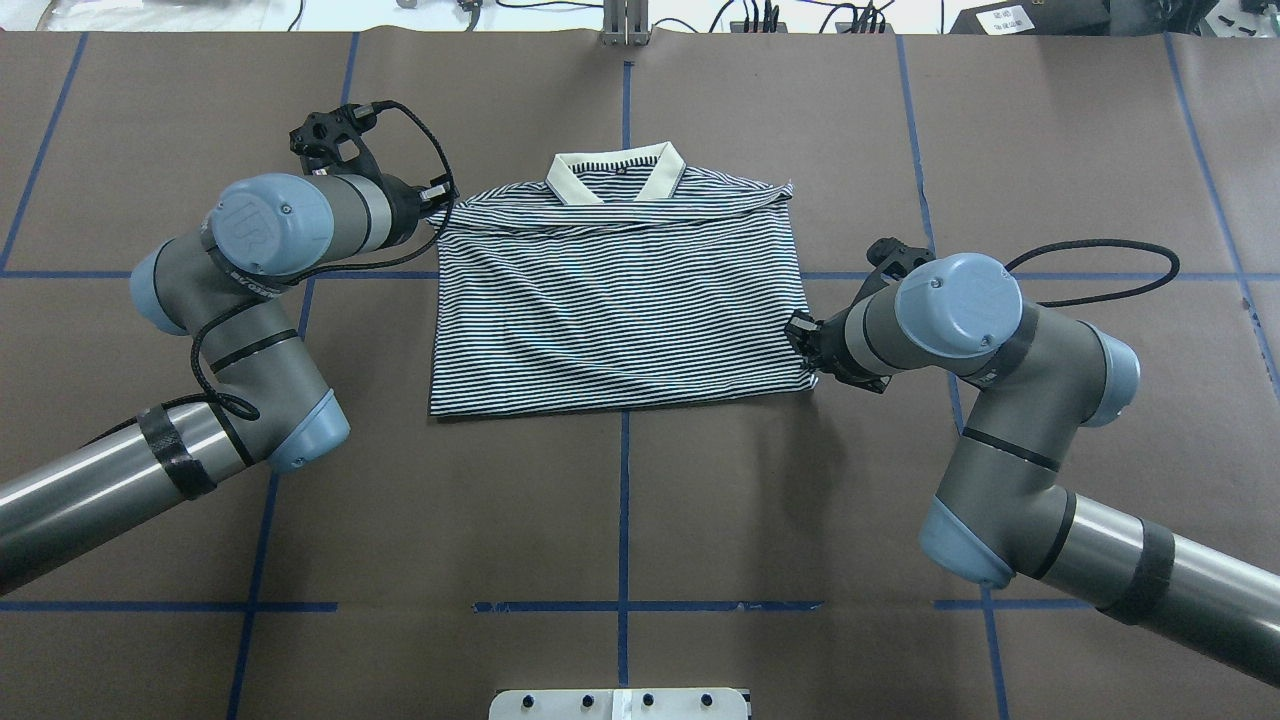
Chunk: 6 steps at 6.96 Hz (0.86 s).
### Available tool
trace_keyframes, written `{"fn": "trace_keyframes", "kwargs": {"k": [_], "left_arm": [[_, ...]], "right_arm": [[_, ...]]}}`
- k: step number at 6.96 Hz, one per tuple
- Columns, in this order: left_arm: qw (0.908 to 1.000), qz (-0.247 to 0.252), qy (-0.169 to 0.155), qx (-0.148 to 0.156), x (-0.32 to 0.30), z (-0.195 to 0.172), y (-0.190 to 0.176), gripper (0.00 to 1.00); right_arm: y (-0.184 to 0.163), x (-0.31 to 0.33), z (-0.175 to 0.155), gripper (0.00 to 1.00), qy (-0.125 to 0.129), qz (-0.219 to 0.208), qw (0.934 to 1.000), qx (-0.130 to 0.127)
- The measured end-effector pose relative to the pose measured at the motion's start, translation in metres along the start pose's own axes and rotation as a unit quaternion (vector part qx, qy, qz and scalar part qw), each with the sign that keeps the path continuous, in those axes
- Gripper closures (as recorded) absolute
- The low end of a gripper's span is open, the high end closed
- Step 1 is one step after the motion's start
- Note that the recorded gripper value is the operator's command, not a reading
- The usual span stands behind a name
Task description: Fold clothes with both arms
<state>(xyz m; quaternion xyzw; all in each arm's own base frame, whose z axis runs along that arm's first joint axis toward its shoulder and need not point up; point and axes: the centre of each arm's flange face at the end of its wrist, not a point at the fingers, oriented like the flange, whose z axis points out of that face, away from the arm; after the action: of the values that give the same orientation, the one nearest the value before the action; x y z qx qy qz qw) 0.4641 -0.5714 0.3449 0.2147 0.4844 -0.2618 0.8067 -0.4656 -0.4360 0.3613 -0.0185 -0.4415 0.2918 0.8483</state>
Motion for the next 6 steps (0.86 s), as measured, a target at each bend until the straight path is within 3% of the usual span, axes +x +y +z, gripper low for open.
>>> {"fn": "trace_keyframes", "kwargs": {"k": [2, 4, 6], "left_arm": [[1.0000, -0.001, 0.001, 0.000, 0.001, 0.000, 0.000, 0.64], [0.9999, -0.006, 0.011, -0.001, 0.010, -0.007, -0.001, 0.64], [0.9989, -0.013, 0.044, -0.012, 0.031, -0.032, 0.000, 0.56]], "right_arm": [[0.038, 0.030, -0.035, 1.00, -0.014, -0.002, 0.9996, -0.025], [0.111, 0.094, -0.087, 1.00, -0.009, -0.023, 0.9968, -0.076], [0.189, 0.144, -0.133, 0.01, 0.014, -0.054, 0.9870, -0.151]]}}
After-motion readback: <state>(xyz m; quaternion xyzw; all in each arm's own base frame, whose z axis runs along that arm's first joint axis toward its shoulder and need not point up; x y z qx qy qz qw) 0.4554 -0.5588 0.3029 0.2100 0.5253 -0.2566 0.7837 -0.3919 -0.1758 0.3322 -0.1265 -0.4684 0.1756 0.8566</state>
